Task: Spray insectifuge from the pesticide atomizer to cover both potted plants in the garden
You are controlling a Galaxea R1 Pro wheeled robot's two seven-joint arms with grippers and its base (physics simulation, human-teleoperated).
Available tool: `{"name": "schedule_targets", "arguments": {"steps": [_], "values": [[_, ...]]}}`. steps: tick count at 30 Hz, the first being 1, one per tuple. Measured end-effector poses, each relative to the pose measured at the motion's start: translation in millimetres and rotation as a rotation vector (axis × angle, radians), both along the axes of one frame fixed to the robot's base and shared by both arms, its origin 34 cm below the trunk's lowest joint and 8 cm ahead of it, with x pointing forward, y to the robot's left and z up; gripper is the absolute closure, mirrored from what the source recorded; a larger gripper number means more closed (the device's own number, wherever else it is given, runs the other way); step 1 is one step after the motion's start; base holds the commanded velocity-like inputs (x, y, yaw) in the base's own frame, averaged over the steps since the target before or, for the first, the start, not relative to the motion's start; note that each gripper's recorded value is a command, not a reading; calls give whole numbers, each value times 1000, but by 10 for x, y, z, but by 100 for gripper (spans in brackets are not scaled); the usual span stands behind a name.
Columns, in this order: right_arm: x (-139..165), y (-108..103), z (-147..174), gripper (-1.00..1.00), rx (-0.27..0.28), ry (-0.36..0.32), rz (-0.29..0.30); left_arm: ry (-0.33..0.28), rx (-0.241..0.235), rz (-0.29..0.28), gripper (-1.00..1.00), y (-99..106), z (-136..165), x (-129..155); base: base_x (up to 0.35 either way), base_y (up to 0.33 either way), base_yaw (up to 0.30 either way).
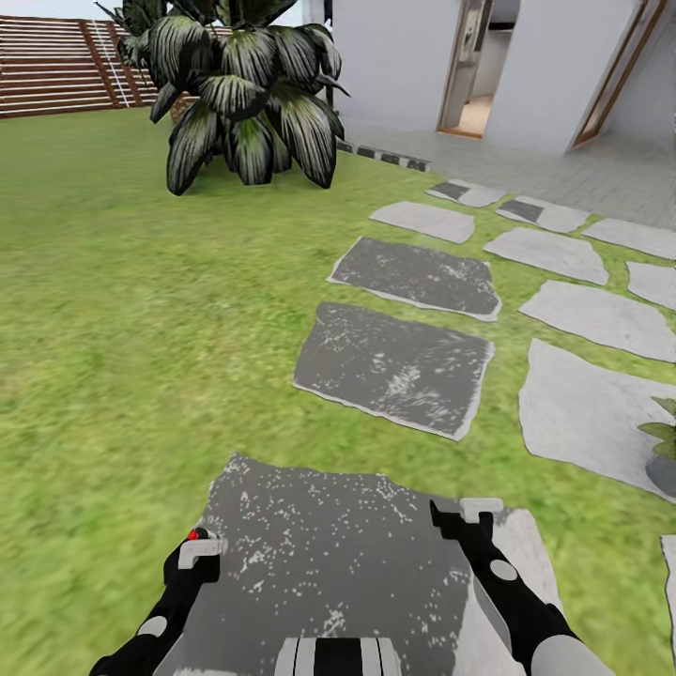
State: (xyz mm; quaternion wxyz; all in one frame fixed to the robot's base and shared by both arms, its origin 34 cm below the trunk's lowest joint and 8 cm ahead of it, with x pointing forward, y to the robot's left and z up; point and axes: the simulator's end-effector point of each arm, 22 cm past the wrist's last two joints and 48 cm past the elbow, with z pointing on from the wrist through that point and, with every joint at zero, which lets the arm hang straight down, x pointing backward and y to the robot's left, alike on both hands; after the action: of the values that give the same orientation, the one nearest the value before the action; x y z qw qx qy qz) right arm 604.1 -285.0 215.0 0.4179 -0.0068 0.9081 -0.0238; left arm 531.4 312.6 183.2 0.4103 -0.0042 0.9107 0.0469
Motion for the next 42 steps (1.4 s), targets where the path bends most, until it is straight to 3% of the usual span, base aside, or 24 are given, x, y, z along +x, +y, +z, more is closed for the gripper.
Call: {"name": "schedule_targets", "arguments": {"steps": [1,2,4,5,13,17,22,35,42], "values": [[17,0,28,-100,0,-7,0,-4,-1,0,100,-4,18,12,0,0,-28],[-11,-8,99,-100,-3,-72,4,2,-2,-8,100,-30,22,14,0,0,-47],[-94,-14,80,-100,-3,-64,4,-4,-1,-7,100,-22,65,35,0,0,-70],[-253,-20,-26,-100,-3,-28,4,-1,3,-7,100,10,70,6,0,0,-79],[-5,-128,334,-100,-20,-111,4,-7,1,-6,100,2,173,-67,0,0,-65],[-143,-319,317,-100,-44,-89,-5,-28,1,-7,100,6,272,-12,0,0,-9],[-165,-397,405,-100,-55,-104,-7,-55,-1,-7,100,-9,402,68,0,0,-1],[-22,-366,766,-100,-50,-171,3,-128,-2,-10,100,-30,755,264,0,0,-26],[-3,-338,921,-100,-46,-166,2,-136,-2,-11,100,-31,953,328,0,0,-72]]}}
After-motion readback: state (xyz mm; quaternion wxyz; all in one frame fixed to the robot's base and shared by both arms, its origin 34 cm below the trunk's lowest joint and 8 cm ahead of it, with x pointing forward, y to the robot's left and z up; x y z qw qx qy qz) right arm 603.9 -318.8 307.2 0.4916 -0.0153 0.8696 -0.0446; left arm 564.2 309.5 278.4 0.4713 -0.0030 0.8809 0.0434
